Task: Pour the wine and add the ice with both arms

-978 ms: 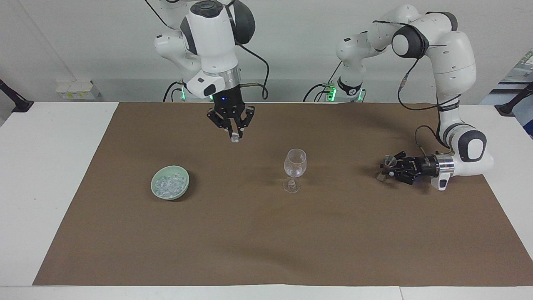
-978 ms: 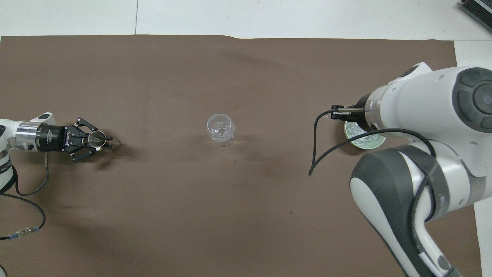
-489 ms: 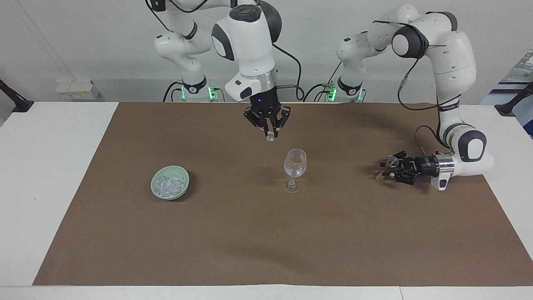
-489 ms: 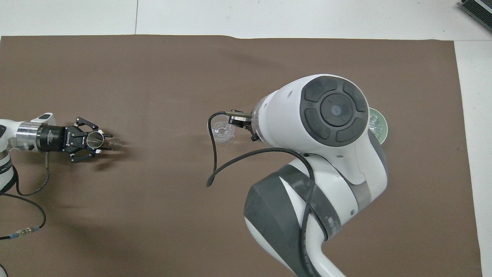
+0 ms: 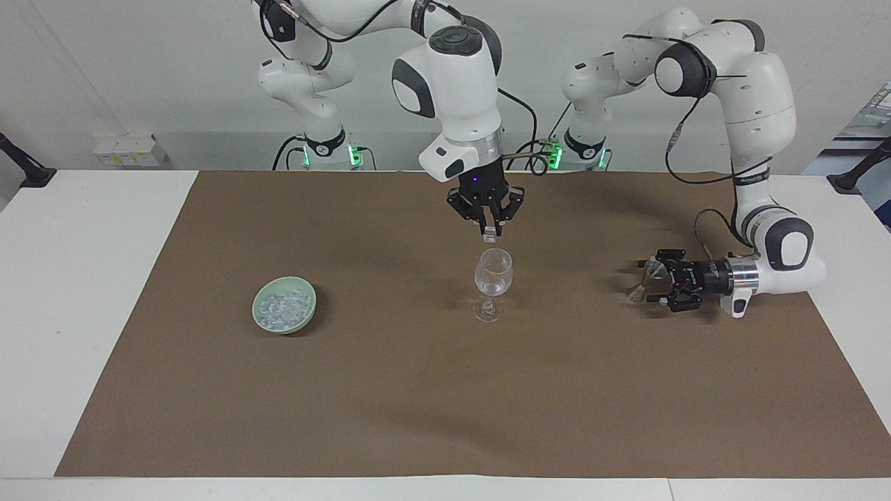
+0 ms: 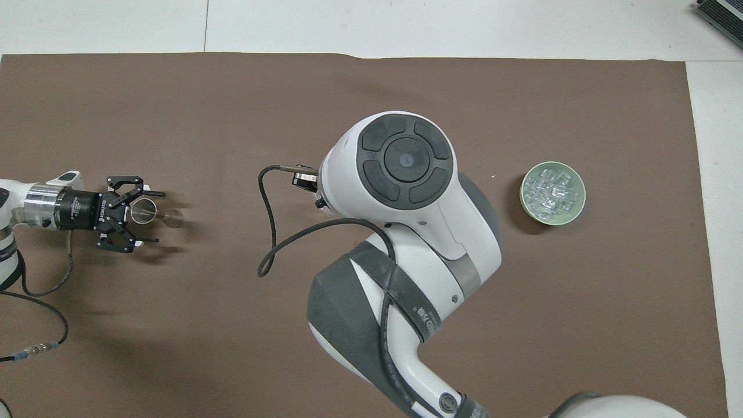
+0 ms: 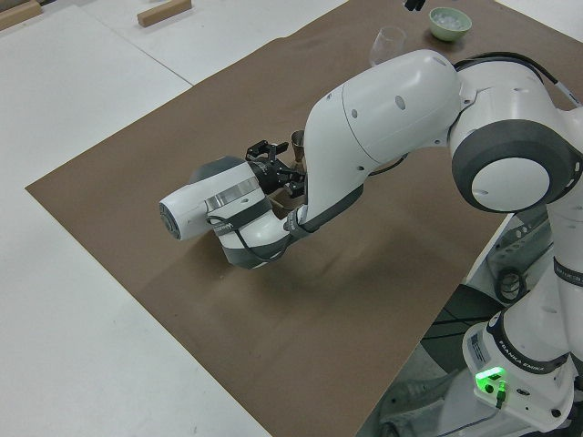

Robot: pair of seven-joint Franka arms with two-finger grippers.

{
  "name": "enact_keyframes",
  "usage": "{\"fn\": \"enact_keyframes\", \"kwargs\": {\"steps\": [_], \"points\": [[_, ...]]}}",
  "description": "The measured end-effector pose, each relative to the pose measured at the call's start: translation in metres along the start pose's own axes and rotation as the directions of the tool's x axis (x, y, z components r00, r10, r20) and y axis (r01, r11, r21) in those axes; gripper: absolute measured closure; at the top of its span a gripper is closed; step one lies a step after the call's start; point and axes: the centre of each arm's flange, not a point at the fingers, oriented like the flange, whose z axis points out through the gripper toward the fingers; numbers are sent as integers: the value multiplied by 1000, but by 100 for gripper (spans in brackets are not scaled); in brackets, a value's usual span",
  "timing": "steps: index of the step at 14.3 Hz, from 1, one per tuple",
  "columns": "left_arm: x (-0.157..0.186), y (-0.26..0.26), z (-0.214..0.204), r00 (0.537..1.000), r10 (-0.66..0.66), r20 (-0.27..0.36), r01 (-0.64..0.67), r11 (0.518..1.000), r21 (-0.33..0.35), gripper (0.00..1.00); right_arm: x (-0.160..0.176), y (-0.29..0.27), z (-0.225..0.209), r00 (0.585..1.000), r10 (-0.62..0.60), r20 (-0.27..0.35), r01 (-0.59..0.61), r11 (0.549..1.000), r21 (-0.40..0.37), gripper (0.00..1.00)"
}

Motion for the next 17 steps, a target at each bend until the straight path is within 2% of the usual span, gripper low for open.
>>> {"fn": "enact_keyframes", "kwargs": {"steps": [4,8,13,17], "points": [[-13,6,-13,998,29,-47,-28,999,24,0,7,-3,13,1000,6,13,-6,1000,1,76],[-40,15,-36,990,83,-111,-74,994,84,0,10,-1,28,997,35,64,-36,999,15,76],[-82,27,-81,959,162,-231,-138,983,119,0,10,1,40,996,39,82,-39,999,3,76],[-129,37,-107,908,239,-343,-190,967,171,0,8,1,49,995,39,90,-39,999,-4,76]]}}
